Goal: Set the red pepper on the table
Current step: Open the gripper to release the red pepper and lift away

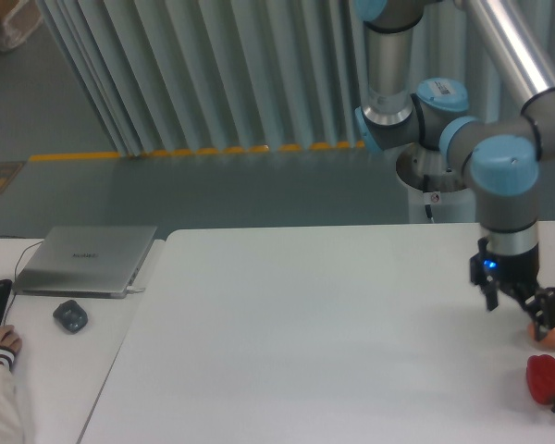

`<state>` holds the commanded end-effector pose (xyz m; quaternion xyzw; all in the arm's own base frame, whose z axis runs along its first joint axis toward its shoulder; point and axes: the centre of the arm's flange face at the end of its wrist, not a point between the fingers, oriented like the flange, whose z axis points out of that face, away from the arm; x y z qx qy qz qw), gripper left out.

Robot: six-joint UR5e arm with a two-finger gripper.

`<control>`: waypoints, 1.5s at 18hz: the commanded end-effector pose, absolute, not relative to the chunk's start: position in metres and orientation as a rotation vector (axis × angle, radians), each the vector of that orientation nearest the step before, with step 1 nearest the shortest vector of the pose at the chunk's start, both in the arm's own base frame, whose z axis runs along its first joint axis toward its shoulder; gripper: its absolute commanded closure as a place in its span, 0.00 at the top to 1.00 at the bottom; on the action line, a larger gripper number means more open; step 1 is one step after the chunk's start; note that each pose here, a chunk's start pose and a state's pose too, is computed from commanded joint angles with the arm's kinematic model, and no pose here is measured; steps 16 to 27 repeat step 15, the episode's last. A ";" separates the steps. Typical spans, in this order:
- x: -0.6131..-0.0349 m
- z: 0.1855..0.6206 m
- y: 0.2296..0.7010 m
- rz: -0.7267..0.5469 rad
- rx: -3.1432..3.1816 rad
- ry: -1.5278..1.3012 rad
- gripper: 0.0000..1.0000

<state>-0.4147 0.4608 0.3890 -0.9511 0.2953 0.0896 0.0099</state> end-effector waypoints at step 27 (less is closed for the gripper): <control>-0.462 0.404 0.410 0.171 -2.829 1.395 1.00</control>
